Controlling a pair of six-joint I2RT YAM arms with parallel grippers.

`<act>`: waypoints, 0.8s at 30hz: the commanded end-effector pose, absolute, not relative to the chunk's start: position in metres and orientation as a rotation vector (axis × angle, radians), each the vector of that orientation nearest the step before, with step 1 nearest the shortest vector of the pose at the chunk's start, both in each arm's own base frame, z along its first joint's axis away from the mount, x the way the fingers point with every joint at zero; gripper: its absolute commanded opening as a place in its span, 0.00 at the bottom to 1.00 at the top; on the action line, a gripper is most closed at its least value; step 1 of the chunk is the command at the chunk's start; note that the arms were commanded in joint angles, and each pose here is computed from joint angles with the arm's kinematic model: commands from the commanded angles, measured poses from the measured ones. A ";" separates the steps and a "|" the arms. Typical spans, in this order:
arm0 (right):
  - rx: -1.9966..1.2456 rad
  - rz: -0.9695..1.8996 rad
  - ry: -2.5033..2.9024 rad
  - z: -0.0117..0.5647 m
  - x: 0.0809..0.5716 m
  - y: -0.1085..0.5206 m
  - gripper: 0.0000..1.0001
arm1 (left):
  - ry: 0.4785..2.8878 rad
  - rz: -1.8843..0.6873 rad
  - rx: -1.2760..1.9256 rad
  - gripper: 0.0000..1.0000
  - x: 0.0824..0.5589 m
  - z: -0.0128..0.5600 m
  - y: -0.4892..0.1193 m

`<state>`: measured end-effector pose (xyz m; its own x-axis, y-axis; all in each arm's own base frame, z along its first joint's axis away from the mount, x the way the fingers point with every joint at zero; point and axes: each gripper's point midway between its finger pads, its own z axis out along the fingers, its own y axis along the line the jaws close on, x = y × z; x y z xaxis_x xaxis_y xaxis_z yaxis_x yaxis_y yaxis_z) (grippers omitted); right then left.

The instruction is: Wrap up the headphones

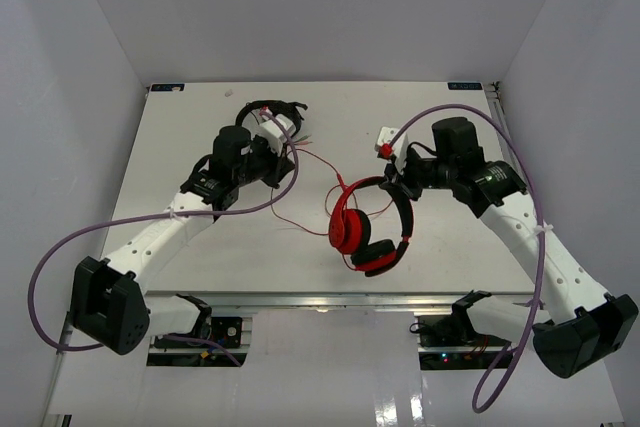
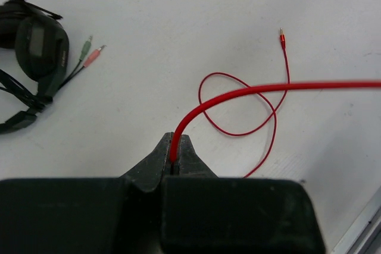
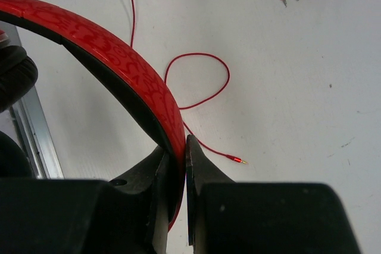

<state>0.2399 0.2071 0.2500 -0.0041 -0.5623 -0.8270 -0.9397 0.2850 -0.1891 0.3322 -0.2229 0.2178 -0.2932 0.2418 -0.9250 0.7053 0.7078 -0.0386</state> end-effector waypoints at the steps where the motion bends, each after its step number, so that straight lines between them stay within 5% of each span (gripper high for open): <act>1: -1.247 0.804 1.634 0.299 0.244 0.221 0.08 | 1.749 -0.735 0.701 0.01 0.317 0.235 -0.241; 24: -0.790 1.013 1.702 0.385 0.300 0.199 0.08 | 1.748 -1.080 0.610 0.05 0.287 0.162 -0.272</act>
<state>0.2993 0.1949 0.3392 -0.3563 -0.1623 -0.9202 -0.8460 0.4740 0.2440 0.2939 -0.2667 0.1705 -0.3921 -0.0520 -0.9185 0.7794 0.5117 -0.3617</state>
